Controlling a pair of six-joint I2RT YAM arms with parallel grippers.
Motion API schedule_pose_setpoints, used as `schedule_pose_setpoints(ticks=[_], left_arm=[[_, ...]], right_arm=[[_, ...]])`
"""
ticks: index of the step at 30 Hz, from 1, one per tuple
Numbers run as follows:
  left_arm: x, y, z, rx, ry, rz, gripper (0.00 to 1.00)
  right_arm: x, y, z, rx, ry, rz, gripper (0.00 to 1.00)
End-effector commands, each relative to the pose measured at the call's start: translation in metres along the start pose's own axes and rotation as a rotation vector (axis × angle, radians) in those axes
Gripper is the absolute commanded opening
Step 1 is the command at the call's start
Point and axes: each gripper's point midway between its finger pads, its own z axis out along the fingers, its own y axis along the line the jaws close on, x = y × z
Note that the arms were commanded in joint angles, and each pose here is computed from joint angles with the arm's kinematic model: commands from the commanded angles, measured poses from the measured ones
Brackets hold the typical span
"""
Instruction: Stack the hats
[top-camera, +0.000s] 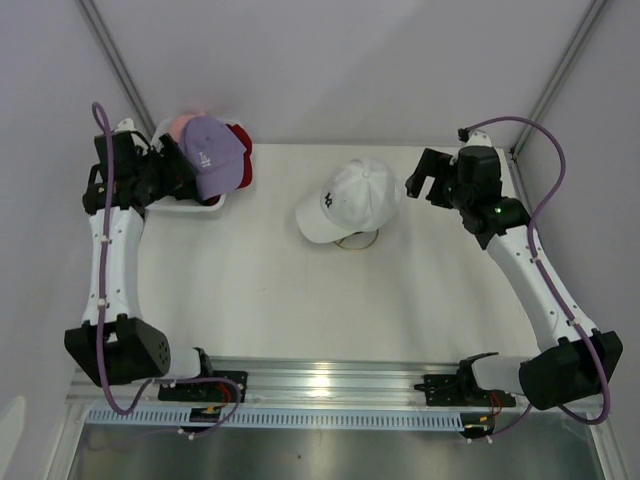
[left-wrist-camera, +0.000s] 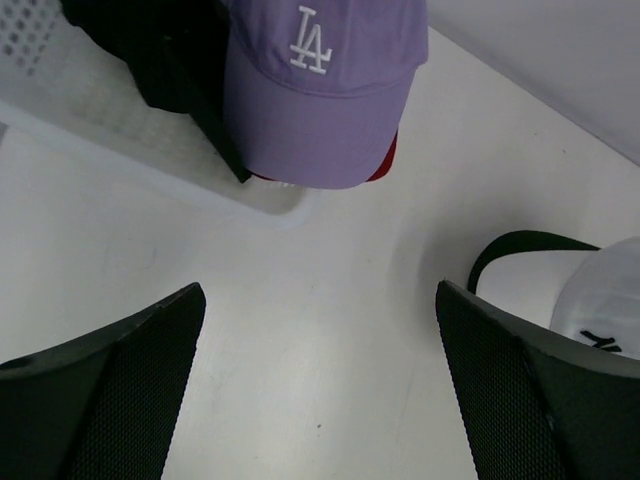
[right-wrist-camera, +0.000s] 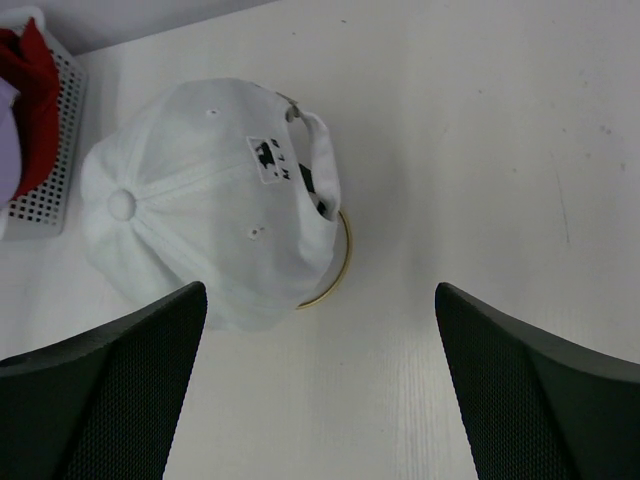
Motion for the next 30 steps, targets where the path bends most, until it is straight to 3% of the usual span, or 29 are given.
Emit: schedule_pose_setpoints(ticks=[1,5,7,11,14,17,20,21,22,27,30], left_arm=[[-0.006,-0.025,0.025,0.136,-0.02,-0.092,0.98],[0.017,-0.024,0.053,0.116,-0.028,-0.151,0.94],[0.018,-0.029,0.061,0.069,-0.052,-0.088,0.94],[0.043,-0.048,0.09,0.028,0.046,0.009,0.94],[0.053,-0.062,0.101,-0.068,0.079,-0.138,0.88],[0.054,-0.07,0.106,-0.182,0.01,-0.141,0.88],[0.04,-0.096,0.117,-0.218,-0.054,-0.049,0.87],[0.058,-0.087,0.135,-0.277,0.014,0.044,0.86],[0.03,-0.105,0.13,-0.262,-0.04,0.06,0.86],[0.014,-0.084,0.151,-0.448,-0.021,0.323,0.76],[0.019,-0.071,0.167,-0.503,0.016,0.462,0.75]], right_arm=[[-0.029,0.025,-0.005,-0.117,-0.091,0.027,1.0],[-0.029,0.037,0.003,-0.18,-0.09,0.017,1.0],[-0.035,0.038,0.004,-0.173,-0.095,0.013,1.0],[-0.036,0.037,0.011,-0.157,-0.074,0.008,1.0],[-0.034,0.034,0.012,-0.146,-0.08,0.022,1.0],[-0.033,0.034,0.011,-0.157,-0.092,0.039,1.0],[-0.035,0.038,0.009,-0.174,-0.087,0.023,0.99],[-0.037,0.038,0.008,-0.174,-0.089,0.014,1.0],[-0.038,0.036,0.009,-0.163,-0.088,0.006,1.0],[-0.042,0.032,0.004,-0.15,-0.1,-0.017,1.0],[-0.04,0.027,0.003,-0.136,-0.1,-0.014,1.0]])
